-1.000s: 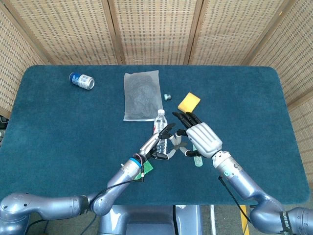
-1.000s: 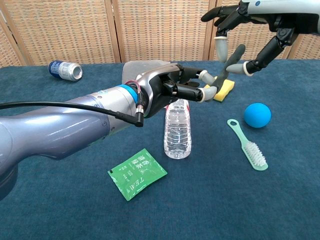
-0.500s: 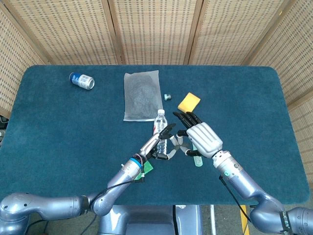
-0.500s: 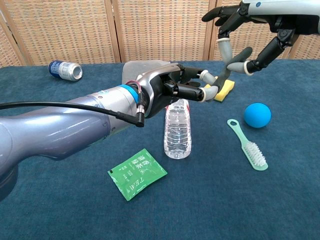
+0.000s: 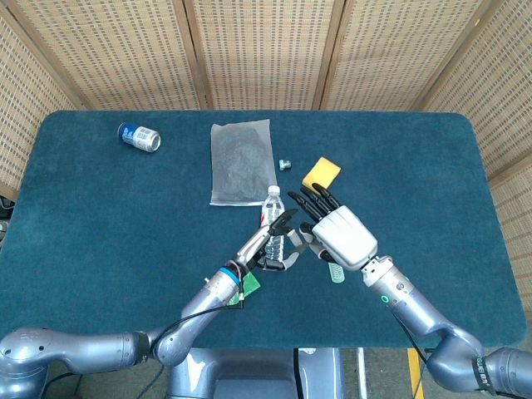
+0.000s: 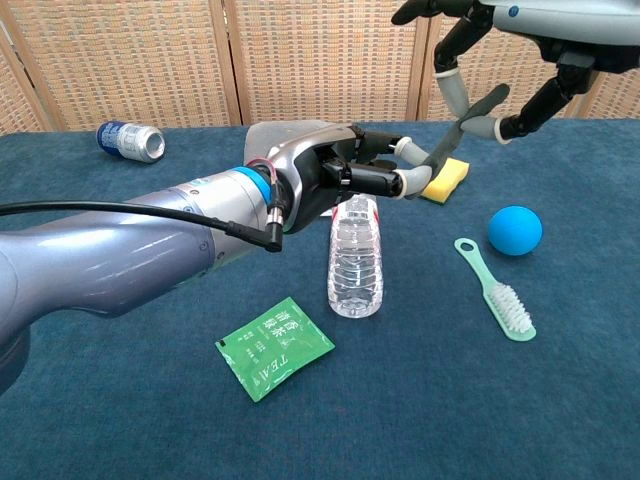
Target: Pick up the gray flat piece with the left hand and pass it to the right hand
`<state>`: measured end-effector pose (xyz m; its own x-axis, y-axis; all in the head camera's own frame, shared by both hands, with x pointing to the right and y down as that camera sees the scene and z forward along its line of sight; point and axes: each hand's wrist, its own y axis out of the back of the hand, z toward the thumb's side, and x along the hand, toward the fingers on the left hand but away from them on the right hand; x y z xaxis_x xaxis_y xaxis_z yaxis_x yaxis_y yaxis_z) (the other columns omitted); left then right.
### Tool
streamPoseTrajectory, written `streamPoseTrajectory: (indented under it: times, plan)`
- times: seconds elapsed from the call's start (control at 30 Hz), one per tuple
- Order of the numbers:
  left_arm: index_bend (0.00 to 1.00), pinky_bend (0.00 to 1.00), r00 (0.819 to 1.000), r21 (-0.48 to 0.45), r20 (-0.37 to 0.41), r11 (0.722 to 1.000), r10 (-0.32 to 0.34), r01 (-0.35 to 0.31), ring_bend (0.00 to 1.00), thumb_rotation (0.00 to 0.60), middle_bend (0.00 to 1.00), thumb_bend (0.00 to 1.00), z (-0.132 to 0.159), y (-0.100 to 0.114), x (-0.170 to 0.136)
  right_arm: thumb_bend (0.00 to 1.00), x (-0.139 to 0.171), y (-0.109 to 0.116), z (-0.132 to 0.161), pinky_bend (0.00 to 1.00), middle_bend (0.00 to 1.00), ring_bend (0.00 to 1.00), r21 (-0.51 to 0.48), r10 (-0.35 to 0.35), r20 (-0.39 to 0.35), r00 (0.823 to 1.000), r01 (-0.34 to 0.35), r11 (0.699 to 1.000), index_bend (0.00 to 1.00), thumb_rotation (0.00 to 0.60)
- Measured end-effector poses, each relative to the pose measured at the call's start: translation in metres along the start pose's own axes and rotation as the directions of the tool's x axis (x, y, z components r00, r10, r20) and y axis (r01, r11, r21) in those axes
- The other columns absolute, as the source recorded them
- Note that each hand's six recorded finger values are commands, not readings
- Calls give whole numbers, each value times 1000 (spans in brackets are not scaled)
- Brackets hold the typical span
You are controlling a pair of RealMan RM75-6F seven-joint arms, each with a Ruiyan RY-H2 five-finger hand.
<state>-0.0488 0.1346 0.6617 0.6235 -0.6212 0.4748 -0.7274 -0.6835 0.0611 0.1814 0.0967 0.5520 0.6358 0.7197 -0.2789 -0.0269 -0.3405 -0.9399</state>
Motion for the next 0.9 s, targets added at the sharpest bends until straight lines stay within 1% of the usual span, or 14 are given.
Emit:
streamPoseTrajectory:
  times: [0.07,0.17,0.3,0.5,0.6,0.7,0.9]
  plan:
    - [780,0,1000,5,-3,1000,7,-7,0,600,0,451,-2,3,-1,724,0,1,-3,0,127,0,86,-31,-13,999,32,996,864,600]
    - [780,0,1000,11,-8,1000,19,-19,0,600,0,450,-4,10,-2,724,0,3,-9,0,132,0,171,-71,-19,997,73,982,869,600]
    - [780,0,999,17,-17,999,39,-39,0,600,0,451,-8,21,-4,724,1,5,-15,0,135,0,218,-99,-21,995,101,971,873,600]
    - [780,0,996,33,-32,996,82,-81,0,600,0,451,-14,46,-10,724,2,8,-25,0,138,0,256,-122,-9,993,120,959,877,600]
    - [781,0,993,47,-42,993,114,-112,0,600,0,451,-19,64,-16,724,3,10,-33,0,140,0,281,-128,3,992,122,952,877,600]
    - [781,0,986,64,-55,986,154,-151,0,600,0,452,-25,88,-24,724,4,11,-44,0,140,0,305,-128,22,992,115,945,878,600]
    - [782,0,963,116,-78,962,257,-247,0,600,0,454,-35,148,-48,724,11,10,-61,0,140,0,314,-121,59,991,96,945,878,600]
